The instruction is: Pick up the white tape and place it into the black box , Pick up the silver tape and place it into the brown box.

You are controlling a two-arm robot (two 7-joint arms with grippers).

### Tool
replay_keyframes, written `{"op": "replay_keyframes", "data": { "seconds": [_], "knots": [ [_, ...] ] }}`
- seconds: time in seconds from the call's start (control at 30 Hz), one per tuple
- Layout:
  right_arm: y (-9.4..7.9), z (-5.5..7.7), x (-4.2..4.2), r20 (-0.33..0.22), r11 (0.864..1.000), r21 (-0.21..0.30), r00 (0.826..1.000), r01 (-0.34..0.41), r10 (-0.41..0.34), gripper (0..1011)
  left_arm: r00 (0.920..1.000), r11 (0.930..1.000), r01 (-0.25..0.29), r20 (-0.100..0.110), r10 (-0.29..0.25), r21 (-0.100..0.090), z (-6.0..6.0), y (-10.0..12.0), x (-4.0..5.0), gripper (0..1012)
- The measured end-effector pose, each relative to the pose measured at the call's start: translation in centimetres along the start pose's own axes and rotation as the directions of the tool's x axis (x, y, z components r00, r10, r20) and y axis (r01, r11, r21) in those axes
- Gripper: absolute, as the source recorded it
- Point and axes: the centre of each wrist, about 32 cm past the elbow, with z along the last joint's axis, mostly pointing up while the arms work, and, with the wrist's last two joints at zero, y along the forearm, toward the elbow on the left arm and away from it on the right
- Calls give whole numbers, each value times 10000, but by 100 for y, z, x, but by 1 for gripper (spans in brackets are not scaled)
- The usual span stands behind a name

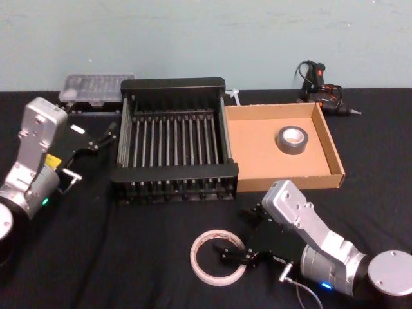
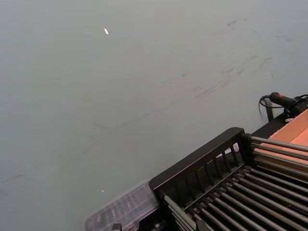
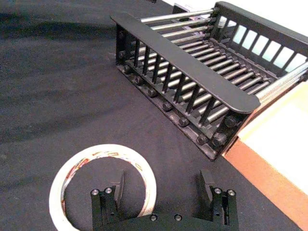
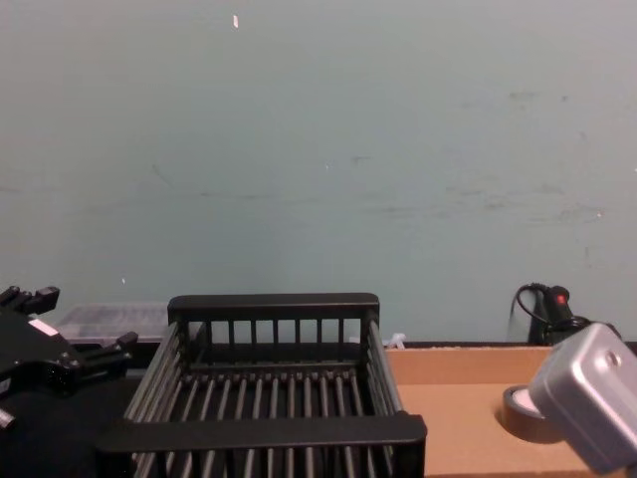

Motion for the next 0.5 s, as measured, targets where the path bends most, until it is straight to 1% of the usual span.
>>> {"op": "replay_keyframes", "data": {
  "seconds": [0.5],
  "knots": [
    [43,-21,-5,-21,10000,-82,10000,6,-6,1002,10000,10000,0,0,0,-1,0,0,0,1001]
  ]
}}
